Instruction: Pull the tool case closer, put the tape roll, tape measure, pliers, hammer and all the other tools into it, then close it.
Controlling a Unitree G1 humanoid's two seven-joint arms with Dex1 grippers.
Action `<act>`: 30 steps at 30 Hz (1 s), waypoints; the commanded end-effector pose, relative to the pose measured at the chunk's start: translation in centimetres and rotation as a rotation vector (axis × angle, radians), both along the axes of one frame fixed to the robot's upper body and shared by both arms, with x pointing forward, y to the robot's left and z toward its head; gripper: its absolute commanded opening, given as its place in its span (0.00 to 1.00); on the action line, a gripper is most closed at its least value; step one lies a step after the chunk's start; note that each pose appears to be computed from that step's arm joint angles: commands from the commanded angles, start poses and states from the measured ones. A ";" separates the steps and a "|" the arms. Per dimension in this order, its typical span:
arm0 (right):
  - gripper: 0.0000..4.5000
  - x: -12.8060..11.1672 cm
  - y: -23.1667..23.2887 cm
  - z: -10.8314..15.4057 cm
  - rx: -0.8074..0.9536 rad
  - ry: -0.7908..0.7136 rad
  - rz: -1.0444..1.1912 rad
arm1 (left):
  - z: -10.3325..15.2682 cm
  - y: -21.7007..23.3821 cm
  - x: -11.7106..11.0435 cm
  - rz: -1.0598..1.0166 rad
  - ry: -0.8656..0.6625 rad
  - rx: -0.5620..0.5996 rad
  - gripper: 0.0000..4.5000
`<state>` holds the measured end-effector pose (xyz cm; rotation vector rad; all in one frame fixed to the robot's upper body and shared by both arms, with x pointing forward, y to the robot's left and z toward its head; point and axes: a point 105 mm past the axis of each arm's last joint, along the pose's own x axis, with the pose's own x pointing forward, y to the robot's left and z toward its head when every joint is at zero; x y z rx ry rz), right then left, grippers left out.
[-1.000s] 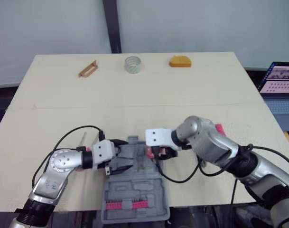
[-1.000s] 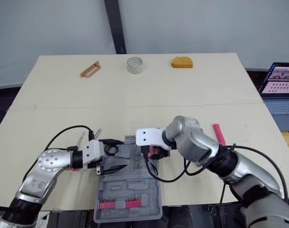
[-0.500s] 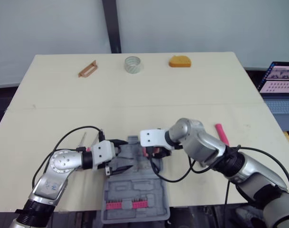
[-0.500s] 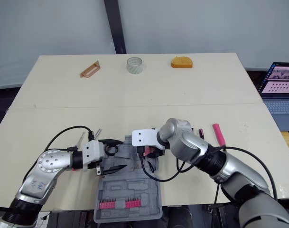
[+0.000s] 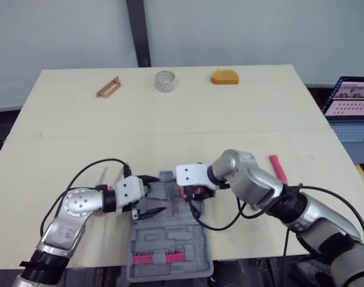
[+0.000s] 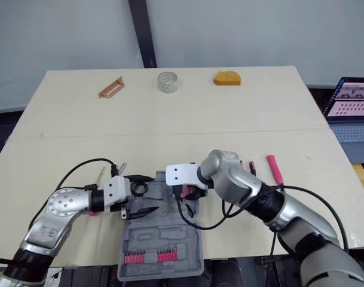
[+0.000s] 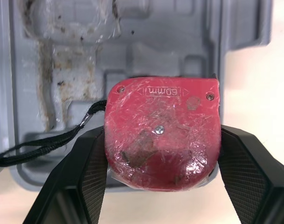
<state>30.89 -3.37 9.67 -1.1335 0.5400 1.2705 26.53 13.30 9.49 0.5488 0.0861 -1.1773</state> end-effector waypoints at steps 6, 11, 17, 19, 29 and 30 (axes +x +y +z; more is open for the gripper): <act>0.65 0.1 0.6 0.6 0.016 -0.031 0.021 | 0.7 -0.4 -0.1 -0.020 -0.031 -0.005 1.00; 0.65 -0.1 1.0 0.8 0.031 -0.032 0.037 | 0.7 -0.4 -0.1 -0.022 -0.030 -0.006 1.00; 0.65 0.1 1.3 0.6 0.035 -0.034 0.037 | 0.8 -0.4 -0.1 -0.024 -0.030 -0.006 1.00; 0.65 0.1 1.3 0.6 0.036 -0.036 0.037 | 0.8 -0.5 -0.1 -0.025 -0.029 -0.006 1.00; 0.99 -0.4 1.4 2.0 0.081 -0.028 0.044 | 0.8 -0.8 -0.4 -0.036 -0.027 -0.009 1.00; 0.99 -0.6 1.3 2.4 0.089 -0.025 0.048 | 0.9 -0.9 -0.5 -0.038 -0.026 -0.012 1.00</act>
